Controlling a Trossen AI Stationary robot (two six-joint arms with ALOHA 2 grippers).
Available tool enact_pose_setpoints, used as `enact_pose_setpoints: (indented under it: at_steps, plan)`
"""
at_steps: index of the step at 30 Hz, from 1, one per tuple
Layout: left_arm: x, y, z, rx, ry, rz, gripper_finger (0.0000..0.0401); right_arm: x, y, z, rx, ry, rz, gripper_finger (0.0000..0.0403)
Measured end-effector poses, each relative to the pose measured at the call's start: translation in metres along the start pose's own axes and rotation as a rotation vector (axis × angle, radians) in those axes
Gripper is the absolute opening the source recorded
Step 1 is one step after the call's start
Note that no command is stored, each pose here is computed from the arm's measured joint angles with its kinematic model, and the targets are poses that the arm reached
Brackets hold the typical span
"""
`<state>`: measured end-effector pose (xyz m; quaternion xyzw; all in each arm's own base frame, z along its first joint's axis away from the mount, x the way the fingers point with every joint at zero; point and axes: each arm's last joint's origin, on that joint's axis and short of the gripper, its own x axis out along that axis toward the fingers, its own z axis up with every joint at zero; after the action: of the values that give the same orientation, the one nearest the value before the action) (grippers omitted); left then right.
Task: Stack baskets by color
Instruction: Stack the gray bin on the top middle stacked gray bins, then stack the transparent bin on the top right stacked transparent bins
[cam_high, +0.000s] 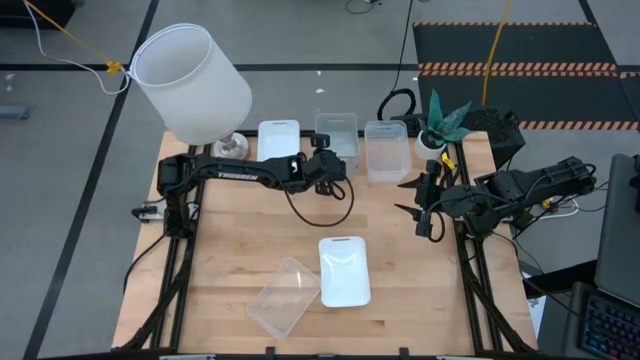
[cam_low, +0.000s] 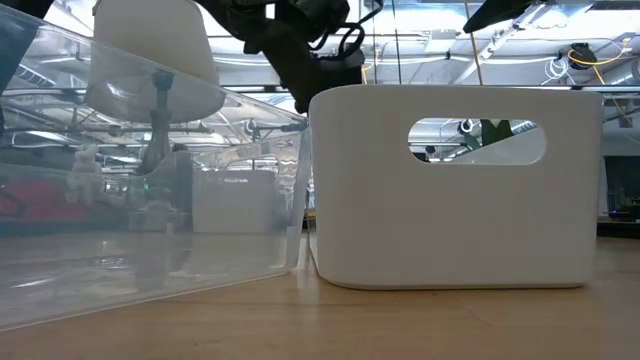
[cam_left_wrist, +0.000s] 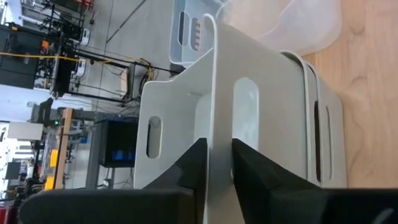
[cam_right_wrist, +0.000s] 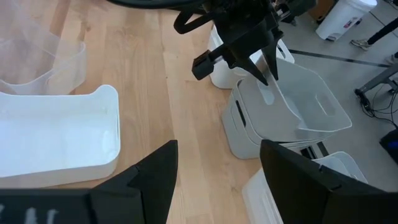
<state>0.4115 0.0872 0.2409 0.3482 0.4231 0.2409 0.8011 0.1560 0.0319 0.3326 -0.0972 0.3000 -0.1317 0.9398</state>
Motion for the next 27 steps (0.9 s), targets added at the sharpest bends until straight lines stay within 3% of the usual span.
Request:
enact_pose_setpoints:
  at_steps: [11,22,27]
  plan:
    - [0.000,-0.001,0.000,-0.059,0.000,-0.001,0.0143,0.000,0.000,0.000,0.000,0.000,0.000,0.0223]
    - [-0.008,0.000,0.000,-0.120,0.006,-0.022,0.0184,0.000,0.000,0.000,0.000,0.000,0.000,0.0223]
    - [-0.017,-0.001,0.004,-0.129,-0.049,-0.097,0.0191,0.000,0.000,0.000,0.000,0.000,0.000,0.0223]
